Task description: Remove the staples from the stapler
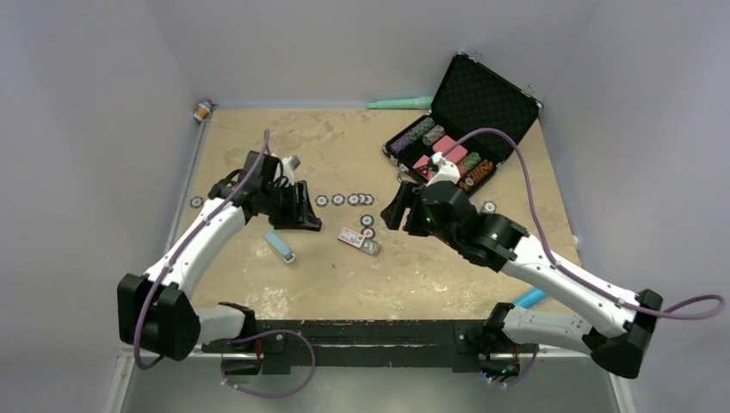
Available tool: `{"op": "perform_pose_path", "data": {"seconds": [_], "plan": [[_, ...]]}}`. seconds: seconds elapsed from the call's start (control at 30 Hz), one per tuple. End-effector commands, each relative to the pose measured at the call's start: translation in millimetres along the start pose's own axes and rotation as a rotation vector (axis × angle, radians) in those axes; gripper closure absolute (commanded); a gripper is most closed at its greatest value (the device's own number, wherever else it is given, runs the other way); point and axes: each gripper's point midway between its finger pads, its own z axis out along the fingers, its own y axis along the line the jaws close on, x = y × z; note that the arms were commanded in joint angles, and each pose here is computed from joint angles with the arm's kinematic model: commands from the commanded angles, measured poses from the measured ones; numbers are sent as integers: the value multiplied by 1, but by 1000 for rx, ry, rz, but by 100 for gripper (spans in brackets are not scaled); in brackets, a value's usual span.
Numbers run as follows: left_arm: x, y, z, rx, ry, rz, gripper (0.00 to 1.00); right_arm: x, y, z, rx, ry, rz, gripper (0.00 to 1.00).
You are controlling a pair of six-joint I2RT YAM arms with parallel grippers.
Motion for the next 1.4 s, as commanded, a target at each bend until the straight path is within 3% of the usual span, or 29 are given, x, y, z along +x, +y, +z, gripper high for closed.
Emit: {"op": "perform_pose_path", "data": {"seconds": [0.0,0.5,1.07,1.37], "plan": [[-32,-21,15,51,-40,97,47,33,-40,16,222,138,-36,32],[-56,-18,84,-20,135,217,71,109,-62,46,223,361,-45,51],[-18,-8,123,-77,284,282,72,152,-98,106,302,488,-90,68],[-9,-2,129,-84,303,275,72,152,-105,122,290,492,-85,69]]}}
